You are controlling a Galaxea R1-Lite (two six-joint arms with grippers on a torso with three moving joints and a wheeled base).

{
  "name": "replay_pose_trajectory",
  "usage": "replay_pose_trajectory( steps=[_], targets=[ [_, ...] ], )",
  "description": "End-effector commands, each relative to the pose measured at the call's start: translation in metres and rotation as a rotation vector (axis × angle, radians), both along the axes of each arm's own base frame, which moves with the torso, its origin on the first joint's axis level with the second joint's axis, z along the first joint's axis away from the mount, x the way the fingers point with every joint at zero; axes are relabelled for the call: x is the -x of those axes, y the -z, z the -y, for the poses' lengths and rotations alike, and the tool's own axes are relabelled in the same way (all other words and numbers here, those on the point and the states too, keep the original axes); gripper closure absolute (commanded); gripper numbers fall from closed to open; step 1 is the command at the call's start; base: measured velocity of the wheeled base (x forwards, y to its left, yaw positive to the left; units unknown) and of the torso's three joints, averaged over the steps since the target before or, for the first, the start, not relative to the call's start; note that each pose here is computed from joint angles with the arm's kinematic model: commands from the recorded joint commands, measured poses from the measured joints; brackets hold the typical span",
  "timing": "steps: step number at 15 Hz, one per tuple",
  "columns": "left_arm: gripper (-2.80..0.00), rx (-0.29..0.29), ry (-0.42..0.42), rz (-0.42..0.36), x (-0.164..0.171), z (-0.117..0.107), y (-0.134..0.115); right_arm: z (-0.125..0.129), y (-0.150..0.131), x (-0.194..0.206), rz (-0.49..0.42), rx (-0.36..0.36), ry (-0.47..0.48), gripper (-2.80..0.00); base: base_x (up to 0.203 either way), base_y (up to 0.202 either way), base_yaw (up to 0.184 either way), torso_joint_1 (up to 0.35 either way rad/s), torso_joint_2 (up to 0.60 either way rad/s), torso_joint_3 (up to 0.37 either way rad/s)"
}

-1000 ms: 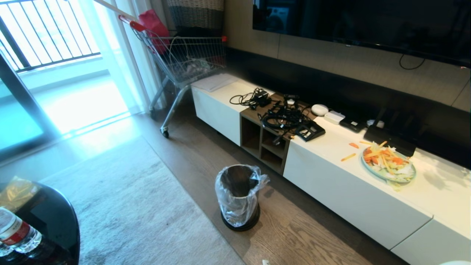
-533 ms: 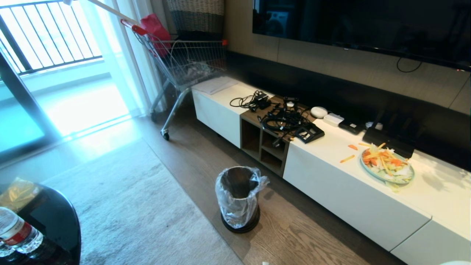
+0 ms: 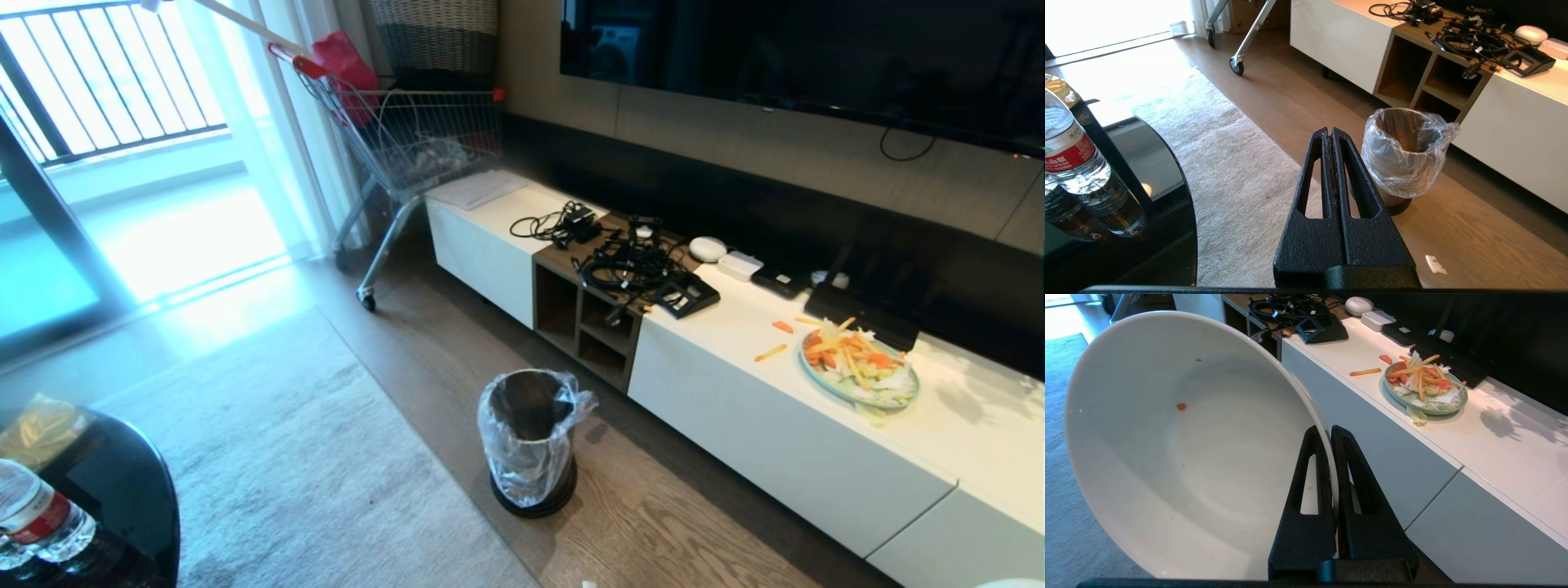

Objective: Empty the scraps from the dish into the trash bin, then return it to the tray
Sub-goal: Put the bowl back to the table

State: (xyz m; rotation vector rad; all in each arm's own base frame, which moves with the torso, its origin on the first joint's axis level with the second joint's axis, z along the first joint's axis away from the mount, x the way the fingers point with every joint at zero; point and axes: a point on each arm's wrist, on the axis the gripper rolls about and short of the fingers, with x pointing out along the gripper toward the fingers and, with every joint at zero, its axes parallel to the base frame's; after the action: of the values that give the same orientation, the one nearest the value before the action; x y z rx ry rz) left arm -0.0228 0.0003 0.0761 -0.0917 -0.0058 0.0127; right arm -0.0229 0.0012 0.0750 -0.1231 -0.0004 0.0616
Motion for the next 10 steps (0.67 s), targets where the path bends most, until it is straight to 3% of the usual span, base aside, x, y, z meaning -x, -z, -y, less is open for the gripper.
replay_pose_trajectory(
  steps=[1,4,10],
  targets=[
    [0.00,0.002,-0.001,0.001,0.0000,0.0000,0.0000,0.0000,0.0000,-0.0001,-0.001,0.001,-0.001,0.00,0.000,0.000,0.000,0.000,0.00,0.000],
    [0.00,0.000,-0.001,0.001,0.0000,0.0000,0.0000,0.0000,0.0000,-0.0001,-0.001,0.001,-0.001,0.00,-0.046,0.000,0.000,0.005,0.00,0.002],
    [0.00,0.002,-0.001,0.001,0.0000,0.0000,0.0000,0.0000,0.0000,-0.0001,-0.001,0.001,-0.001,0.00,-0.187,0.000,-0.001,0.002,0.00,0.004]
  ],
)
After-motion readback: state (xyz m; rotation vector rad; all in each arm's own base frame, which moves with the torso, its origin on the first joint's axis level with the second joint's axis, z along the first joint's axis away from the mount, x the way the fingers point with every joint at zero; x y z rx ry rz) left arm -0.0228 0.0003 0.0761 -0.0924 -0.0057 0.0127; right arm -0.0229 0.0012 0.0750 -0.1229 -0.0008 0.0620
